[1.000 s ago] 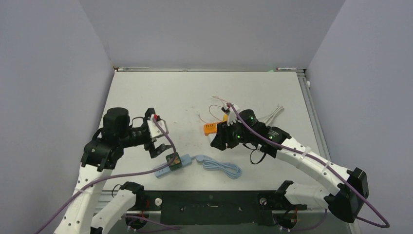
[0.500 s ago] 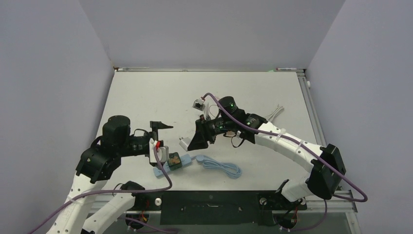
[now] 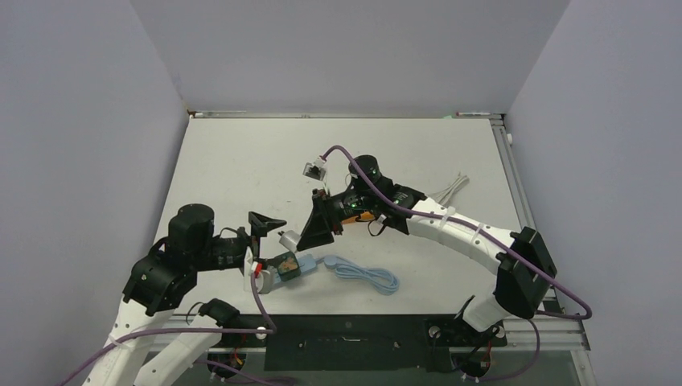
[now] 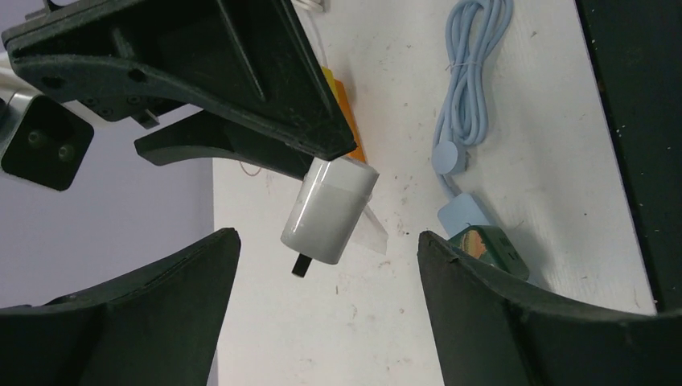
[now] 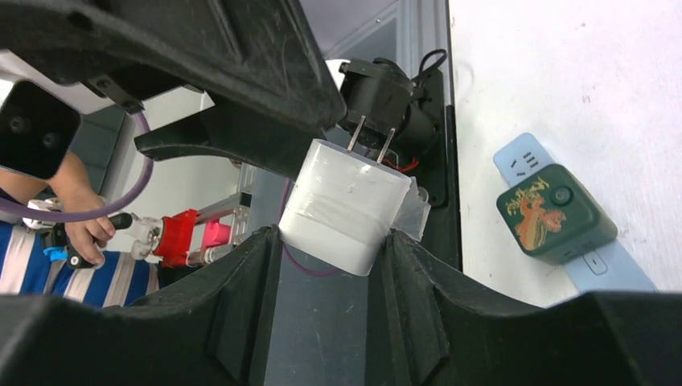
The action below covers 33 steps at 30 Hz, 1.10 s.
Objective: Insert the plug
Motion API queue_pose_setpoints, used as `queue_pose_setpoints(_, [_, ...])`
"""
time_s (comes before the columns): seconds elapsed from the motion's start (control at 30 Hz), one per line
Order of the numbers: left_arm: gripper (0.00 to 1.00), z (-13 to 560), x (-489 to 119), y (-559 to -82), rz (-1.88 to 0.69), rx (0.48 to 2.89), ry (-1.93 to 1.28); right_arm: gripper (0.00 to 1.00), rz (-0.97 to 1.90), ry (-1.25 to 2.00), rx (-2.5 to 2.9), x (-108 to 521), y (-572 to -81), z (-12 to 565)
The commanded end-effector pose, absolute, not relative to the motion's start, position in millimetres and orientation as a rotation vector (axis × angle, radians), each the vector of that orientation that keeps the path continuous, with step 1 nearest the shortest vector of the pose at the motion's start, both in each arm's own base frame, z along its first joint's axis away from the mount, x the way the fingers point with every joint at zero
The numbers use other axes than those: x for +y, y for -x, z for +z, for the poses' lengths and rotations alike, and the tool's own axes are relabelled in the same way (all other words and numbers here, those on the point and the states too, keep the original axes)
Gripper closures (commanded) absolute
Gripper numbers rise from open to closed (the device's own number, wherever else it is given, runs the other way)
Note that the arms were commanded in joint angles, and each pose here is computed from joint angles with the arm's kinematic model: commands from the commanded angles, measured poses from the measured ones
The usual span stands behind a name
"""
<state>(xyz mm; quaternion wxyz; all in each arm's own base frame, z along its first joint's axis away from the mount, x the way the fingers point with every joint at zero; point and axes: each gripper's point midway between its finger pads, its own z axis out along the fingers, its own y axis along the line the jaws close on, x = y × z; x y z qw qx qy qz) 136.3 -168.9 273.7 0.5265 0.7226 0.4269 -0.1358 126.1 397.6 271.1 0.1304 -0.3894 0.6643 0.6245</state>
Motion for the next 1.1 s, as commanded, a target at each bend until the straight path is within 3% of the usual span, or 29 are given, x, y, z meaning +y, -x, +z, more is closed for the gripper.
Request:
queue_pose_setpoints(0.0, [0.25,280,-172,-136,-0.289,0.926,-1.764,0.8,1.898,1.214,1.723,411,-120,311])
queue_pose_setpoints(0.13, [0.41,283,-174,-138,-0.293,0.92,-1.76,0.8,1.909,1.23,1.731,417,-118,309])
queue_pose_setpoints(0.27, [0.82,280,-173,-142,-0.276,0.937,-1.761,0.79,1.904,1.231,1.734,419,-118,310])
queue_pose_setpoints(0.33, [0.94,280,-172,-146,-0.273,0.968,-1.737,0.71,1.891,1.227,1.727,420,-120,311])
queue_pose_setpoints(0.37, [1.0,282,-172,-149,-0.276,1.003,-1.698,0.55,1.862,1.214,1.737,420,-124,310])
queue_pose_setpoints(0.43, [1.0,290,-174,-159,-0.313,1.102,-1.573,0.21,1.698,1.186,1.811,416,-145,298])
queue_pose_setpoints(0.5, [1.0,294,-174,-162,-0.371,1.207,-1.472,0.02,1.526,1.183,1.823,408,-163,294])
queue_pose_setpoints(0.53, [1.0,295,-175,-161,-0.415,1.256,-1.426,0.09,1.466,1.176,1.796,404,-169,297])
queue_pose_setpoints(0.67, [1.0,304,-183,-153,-0.605,1.391,-1.247,0.1,1.368,1.188,1.607,390,-169,322])
queue_pose_setpoints(0.87, [1.0,329,-200,-139,-0.859,1.428,-1.076,0.0,1.35,1.255,1.469,382,-158,341])
queue_pose_setpoints(1.07, [1.0,346,-209,-130,-0.976,1.406,-1.046,0.13,1.43,1.295,1.383,382,-142,356])
